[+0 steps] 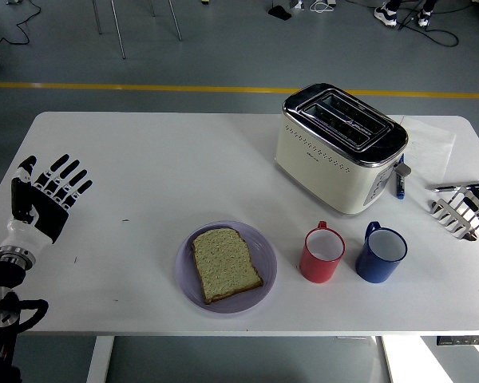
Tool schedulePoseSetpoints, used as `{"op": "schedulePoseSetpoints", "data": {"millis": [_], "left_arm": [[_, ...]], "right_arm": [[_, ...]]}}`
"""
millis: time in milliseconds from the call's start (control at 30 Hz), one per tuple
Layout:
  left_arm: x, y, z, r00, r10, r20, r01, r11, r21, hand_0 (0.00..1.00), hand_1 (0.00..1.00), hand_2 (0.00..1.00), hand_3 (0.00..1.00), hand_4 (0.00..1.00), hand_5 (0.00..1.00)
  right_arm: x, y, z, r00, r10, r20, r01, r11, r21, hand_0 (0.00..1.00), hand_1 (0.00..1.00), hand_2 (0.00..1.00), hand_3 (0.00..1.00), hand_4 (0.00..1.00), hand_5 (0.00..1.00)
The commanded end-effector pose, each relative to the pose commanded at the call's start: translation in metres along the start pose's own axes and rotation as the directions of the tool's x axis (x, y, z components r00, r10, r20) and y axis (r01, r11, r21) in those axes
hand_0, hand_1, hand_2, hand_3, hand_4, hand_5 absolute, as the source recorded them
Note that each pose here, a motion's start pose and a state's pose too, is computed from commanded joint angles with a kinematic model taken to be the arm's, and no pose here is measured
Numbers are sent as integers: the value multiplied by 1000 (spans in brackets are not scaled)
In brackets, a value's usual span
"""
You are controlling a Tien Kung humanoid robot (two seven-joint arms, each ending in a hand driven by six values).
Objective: Push plate across desktop,pick up the break from the machine,place the break in the plate
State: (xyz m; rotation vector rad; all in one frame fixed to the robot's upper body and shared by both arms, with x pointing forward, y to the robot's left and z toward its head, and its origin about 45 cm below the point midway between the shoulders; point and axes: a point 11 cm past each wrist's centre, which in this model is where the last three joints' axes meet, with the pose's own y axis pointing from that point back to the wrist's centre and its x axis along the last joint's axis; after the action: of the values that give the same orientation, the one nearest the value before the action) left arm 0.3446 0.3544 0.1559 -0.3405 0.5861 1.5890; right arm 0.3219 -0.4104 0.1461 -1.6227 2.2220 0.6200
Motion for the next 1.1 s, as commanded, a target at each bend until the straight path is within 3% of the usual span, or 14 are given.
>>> {"op": "schedulePoseSetpoints", "data": {"millis": [333, 533, 1100], "left_arm": [[0, -1, 2, 1000, 0, 2, 0, 1000, -4, 752, 764, 778, 726, 628, 998], [-3, -2, 2, 998, 5, 68, -4, 1000, -3, 753, 765, 778, 727, 629, 998], [-3, -2, 1, 999, -2, 43, 2, 1000, -3, 753, 766, 779, 730, 631, 998]], "right_arm": [[-2, -2, -3, 1000, -3, -12, 3, 1000, 7, 747, 693, 682, 638, 512, 592], [-4, -3, -6, 1000, -5, -19, 5, 1000, 17, 745, 693, 682, 637, 512, 590], [-2, -2, -5, 1000, 4, 2, -4, 1000, 17, 744, 690, 678, 636, 511, 587]]}}
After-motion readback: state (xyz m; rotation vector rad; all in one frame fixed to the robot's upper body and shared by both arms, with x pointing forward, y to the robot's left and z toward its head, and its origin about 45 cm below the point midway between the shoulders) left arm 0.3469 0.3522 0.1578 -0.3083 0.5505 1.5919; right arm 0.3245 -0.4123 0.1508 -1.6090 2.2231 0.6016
